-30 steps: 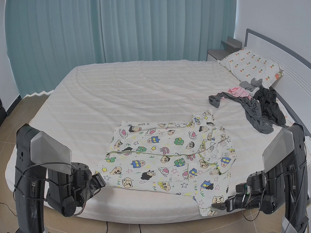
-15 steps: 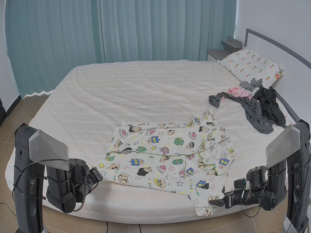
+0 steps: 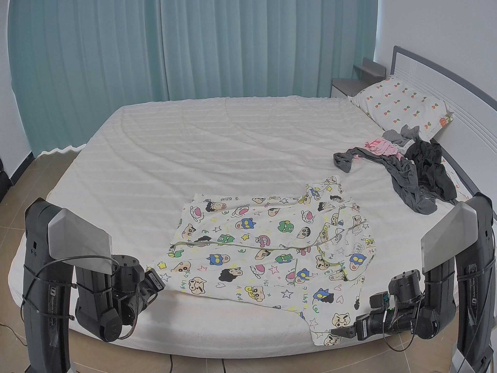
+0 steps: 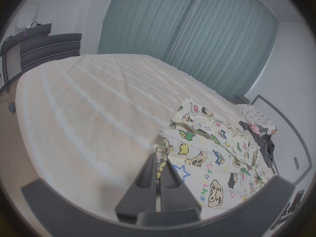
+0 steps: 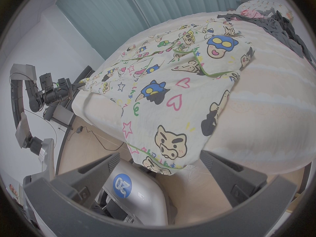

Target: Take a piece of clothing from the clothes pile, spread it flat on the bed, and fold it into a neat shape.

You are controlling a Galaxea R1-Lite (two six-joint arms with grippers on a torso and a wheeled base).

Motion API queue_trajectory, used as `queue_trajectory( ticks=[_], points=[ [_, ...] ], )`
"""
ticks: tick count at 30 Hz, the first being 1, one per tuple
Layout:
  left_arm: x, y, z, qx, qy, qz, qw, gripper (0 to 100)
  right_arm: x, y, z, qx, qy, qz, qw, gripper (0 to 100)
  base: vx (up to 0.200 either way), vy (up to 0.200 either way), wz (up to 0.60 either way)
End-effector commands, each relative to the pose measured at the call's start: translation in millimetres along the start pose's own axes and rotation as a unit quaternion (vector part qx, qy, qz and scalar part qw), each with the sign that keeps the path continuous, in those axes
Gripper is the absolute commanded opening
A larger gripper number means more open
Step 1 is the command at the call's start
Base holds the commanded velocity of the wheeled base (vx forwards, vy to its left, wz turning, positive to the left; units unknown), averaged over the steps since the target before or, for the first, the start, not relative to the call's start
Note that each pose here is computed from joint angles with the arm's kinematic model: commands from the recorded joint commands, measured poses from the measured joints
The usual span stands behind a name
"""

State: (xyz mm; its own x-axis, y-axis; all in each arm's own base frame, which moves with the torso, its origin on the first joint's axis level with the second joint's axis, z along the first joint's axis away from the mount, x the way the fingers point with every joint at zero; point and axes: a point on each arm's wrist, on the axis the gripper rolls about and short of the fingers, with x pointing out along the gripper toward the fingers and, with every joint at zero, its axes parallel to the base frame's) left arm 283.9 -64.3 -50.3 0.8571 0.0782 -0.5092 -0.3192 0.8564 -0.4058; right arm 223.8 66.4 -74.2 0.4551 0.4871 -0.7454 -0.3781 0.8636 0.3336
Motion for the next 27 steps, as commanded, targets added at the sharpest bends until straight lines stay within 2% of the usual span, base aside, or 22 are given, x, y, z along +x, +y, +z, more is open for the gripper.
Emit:
queue_trajectory(
  ticks=[1,3,6,8,9,11,15,21,27],
  points=[
    [-0.4,-1.0,0.3,-0.002,-0.005,-0.005,1.0,0,-1.4,-4.4,-1.9,0.009,0.0,-0.015,0.9998,100,0.0,0.0,0.0],
    [-0.4,-1.0,0.3,-0.002,-0.005,-0.005,1.0,0,-4.3,-9.6,-3.4,0.016,-0.001,-0.05,0.9986,100,0.0,0.0,0.0],
    [-0.4,-1.0,0.3,-0.002,-0.005,-0.005,1.0,0,-6.4,-11.8,-4.2,0.016,-0.002,-0.059,0.9981,100,0.0,0.0,0.0],
    [-0.8,-1.1,-0.1,-0.001,-0.004,-0.005,1.0,0,-7.1,-16.2,-8.0,0.003,0.005,-0.067,0.9977,100,0.0,0.0,0.0],
    [-0.9,-1.4,-0.4,-0.001,-0.003,-0.006,1.0,0,-5.7,-26.3,-13.8,-0.021,0.015,-0.076,0.9967,100,0.0,0.0,0.0],
    [-0.8,-1.1,-0.1,-0.001,-0.004,-0.005,1.0,0,-5.6,-35.8,-13.2,-0.044,0.005,-0.088,0.9952,100,0.0,0.0,0.0],
    [-0.4,-1.9,-0.1,-0.001,-0.004,-0.007,1.0,0,0.9,-31.2,-6.5,-0.045,-0.024,-0.078,0.9957,100,0.0,0.0,0.0],
    [-1.1,-2.1,-0.9,0.001,-0.003,-0.007,1.0,0,4.9,-22.3,-7.8,-0.049,-0.01,-0.064,0.9967,100,0.0,0.0,0.0],
    [-0.9,-2.8,-1.6,0.001,-0.002,-0.008,1.0,0,4.5,-16.3,-10.2,-0.053,-0.015,-0.054,0.997,100,0.0,0.0,0.0]
  ],
)
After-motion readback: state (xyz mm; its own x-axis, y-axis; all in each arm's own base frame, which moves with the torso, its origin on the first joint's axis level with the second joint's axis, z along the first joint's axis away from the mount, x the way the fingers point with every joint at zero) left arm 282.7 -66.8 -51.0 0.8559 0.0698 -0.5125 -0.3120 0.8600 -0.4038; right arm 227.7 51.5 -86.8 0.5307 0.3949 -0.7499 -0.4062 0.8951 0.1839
